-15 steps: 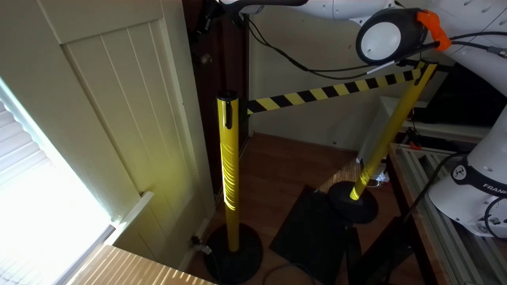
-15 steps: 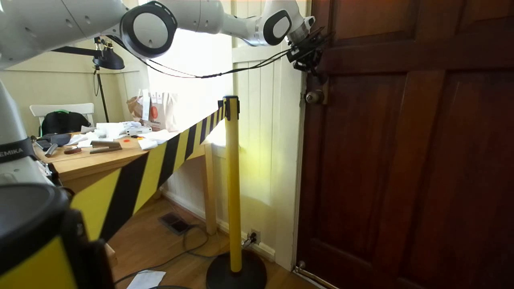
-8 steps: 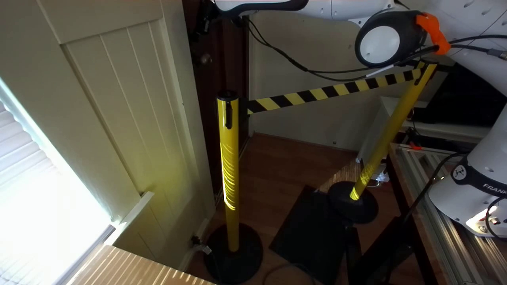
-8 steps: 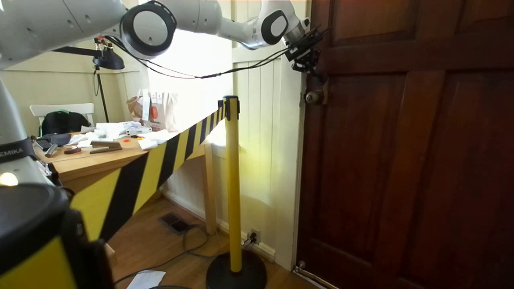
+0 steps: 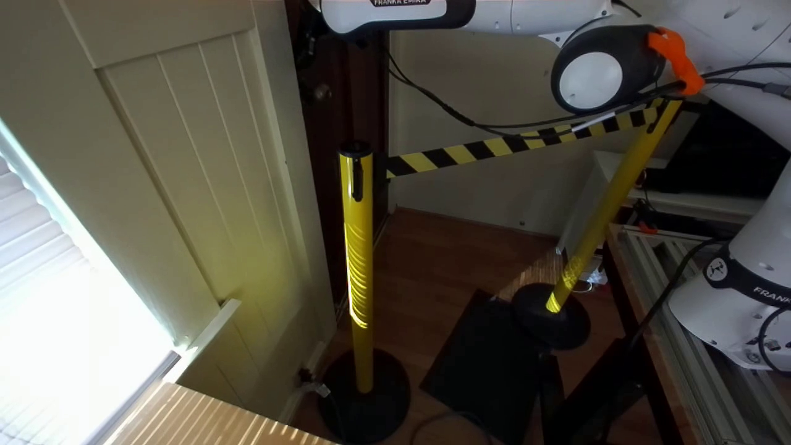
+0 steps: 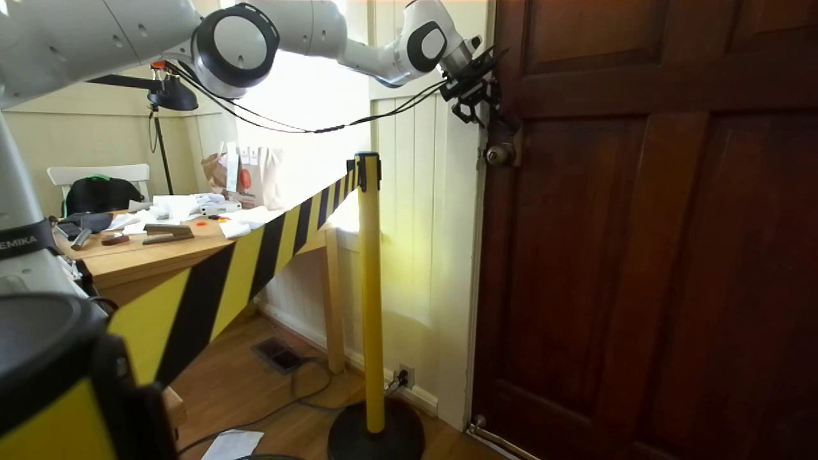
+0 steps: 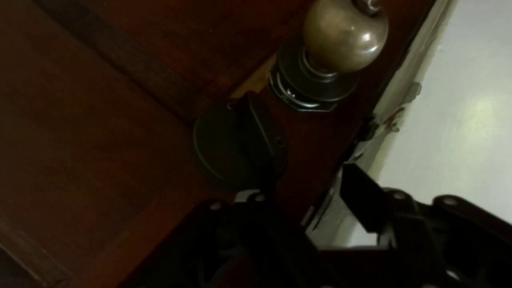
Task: Turn the door lock to the left
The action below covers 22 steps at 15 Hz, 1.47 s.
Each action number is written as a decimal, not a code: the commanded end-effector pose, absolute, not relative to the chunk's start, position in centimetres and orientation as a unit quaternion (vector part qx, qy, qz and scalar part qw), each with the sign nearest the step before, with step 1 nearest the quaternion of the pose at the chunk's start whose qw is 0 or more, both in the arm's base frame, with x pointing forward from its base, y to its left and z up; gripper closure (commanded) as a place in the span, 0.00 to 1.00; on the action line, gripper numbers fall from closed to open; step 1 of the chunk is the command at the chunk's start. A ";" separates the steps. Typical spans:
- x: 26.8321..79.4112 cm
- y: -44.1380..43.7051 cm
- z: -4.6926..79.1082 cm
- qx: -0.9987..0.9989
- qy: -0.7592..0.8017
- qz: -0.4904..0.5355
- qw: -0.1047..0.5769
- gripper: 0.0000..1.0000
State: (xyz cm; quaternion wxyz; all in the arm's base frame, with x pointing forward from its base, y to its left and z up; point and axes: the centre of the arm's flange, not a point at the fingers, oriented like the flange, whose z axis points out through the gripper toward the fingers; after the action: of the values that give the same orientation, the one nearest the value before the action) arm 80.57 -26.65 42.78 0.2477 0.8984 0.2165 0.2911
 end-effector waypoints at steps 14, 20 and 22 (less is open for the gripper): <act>68.1 -17.6 52.6 0.981 -0.090 0.026 0.167 0.00; 62.2 -16.7 56.6 0.980 -0.188 -0.019 0.070 0.00; 61.0 -16.0 57.9 0.977 -0.210 -0.008 0.032 0.00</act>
State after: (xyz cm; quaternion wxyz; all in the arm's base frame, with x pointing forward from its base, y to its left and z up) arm 68.19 -17.78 59.05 0.0935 0.9800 -0.1741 -0.0216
